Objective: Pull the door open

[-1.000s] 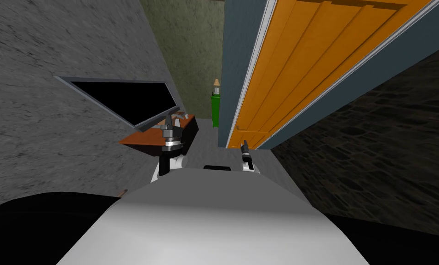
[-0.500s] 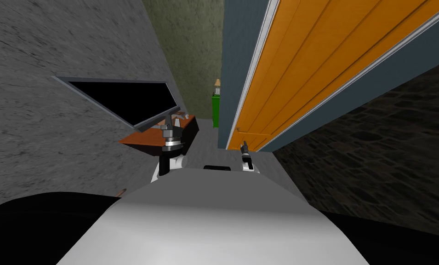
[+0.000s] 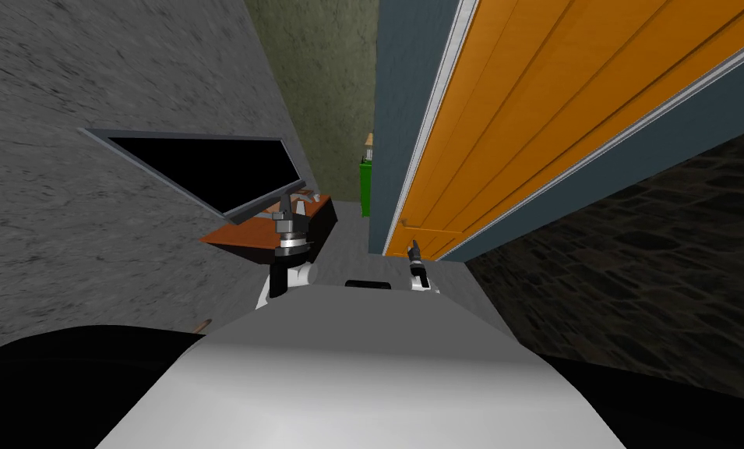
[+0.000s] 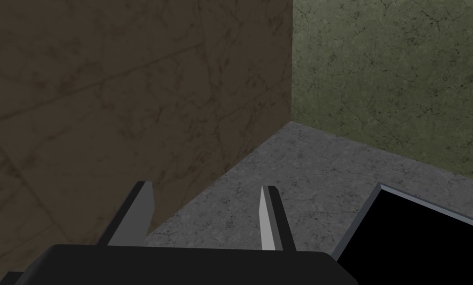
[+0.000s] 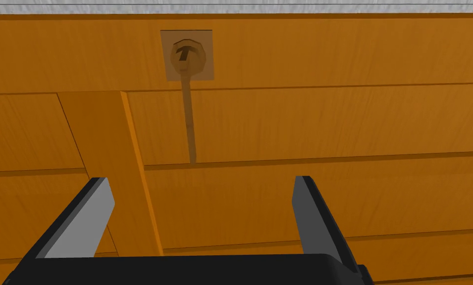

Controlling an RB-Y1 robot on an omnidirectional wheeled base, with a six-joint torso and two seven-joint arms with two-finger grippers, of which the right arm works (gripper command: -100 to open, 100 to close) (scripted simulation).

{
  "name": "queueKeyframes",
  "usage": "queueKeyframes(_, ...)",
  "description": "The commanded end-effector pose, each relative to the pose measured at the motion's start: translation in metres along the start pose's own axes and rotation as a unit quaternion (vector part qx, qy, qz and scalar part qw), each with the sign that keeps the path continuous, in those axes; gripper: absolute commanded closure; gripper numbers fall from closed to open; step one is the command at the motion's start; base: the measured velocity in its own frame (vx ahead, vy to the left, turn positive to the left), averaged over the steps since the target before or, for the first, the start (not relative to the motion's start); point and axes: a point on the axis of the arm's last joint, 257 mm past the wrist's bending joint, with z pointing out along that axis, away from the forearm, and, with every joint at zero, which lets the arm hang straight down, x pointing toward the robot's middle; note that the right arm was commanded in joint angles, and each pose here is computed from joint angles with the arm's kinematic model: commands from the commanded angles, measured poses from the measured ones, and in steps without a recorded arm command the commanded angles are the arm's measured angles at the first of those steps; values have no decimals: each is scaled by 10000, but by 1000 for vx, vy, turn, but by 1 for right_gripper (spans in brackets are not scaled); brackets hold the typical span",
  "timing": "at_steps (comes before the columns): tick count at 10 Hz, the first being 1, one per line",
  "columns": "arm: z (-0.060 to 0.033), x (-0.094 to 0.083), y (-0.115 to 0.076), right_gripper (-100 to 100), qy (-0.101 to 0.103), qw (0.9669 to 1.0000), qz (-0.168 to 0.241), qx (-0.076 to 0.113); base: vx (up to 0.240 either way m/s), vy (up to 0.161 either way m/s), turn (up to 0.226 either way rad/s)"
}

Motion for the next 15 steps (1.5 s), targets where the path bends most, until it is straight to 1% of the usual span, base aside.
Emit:
queueKeyframes(1, -3, -21, -46, -100, -14, 10000, -5, 47, 76, -46, 45)
queueKeyframes(8, -24, -111, -223, -100, -79, 9997, -31, 231, 74, -46, 39)
queueKeyframes(9, -24, -99, -215, -100, -72, 9997, -29, 218, 45, -24, 14)
queueKeyframes(10, -83, -243, -227, -100, -158, 9996, -27, 222, 115, 18, 109)
queueKeyframes(13, -226, -566, -242, -100, -350, 9991, -26, 232, 208, 21, 137)
queueKeyframes(15, -226, -566, -242, -100, -350, 9991, -26, 232, 82, 19, 18)
